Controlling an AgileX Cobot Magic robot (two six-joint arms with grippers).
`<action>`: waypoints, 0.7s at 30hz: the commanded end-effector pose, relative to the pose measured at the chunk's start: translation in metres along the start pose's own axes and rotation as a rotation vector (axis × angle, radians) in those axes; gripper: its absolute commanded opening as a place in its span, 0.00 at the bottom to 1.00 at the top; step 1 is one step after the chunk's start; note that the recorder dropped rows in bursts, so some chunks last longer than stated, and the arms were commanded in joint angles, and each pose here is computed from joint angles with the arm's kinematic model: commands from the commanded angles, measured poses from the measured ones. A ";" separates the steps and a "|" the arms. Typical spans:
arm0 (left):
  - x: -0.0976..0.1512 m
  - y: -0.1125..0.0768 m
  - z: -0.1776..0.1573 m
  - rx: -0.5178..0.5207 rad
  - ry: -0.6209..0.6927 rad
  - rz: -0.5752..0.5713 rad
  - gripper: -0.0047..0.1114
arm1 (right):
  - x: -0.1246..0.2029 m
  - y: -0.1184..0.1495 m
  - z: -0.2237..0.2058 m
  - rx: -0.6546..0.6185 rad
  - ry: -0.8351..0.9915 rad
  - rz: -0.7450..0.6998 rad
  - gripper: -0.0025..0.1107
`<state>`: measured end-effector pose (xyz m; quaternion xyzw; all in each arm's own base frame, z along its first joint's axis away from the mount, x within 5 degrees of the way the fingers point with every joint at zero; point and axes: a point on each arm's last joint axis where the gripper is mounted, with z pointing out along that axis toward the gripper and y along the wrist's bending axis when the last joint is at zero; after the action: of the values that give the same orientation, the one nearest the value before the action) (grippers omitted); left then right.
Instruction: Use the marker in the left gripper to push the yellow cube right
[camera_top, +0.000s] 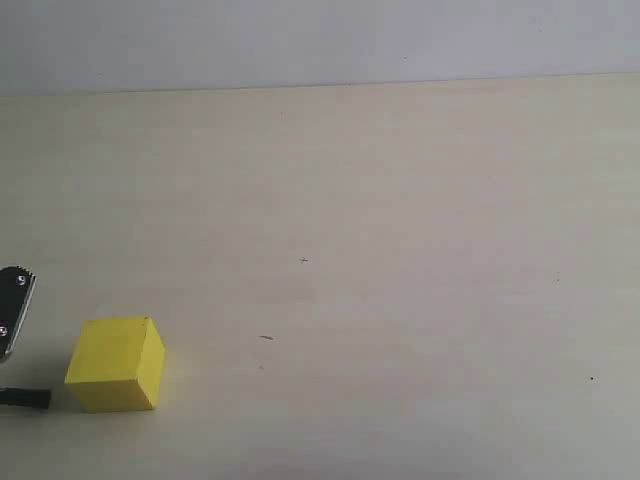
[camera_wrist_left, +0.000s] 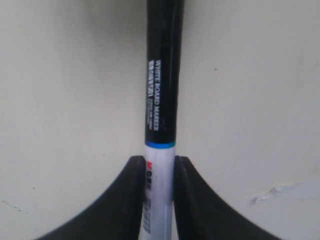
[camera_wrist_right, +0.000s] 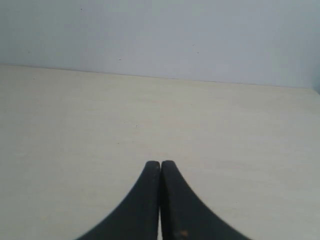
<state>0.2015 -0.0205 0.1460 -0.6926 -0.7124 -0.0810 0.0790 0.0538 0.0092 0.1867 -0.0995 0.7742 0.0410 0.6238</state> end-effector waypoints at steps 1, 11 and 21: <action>0.002 0.005 0.002 -0.035 -0.040 -0.018 0.04 | 0.000 0.000 0.000 -0.002 -0.010 -0.005 0.02; 0.008 0.014 -0.003 -0.034 -0.194 -0.104 0.04 | 0.000 0.000 0.000 -0.002 -0.010 -0.005 0.02; 0.010 0.020 -0.005 -0.088 -0.165 0.010 0.04 | 0.000 0.000 0.000 -0.002 -0.010 -0.005 0.02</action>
<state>0.2194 -0.0123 0.1521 -0.6999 -0.7125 -0.0485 -0.0085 0.0538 0.0092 0.1867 -0.0995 0.7742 0.0410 0.6238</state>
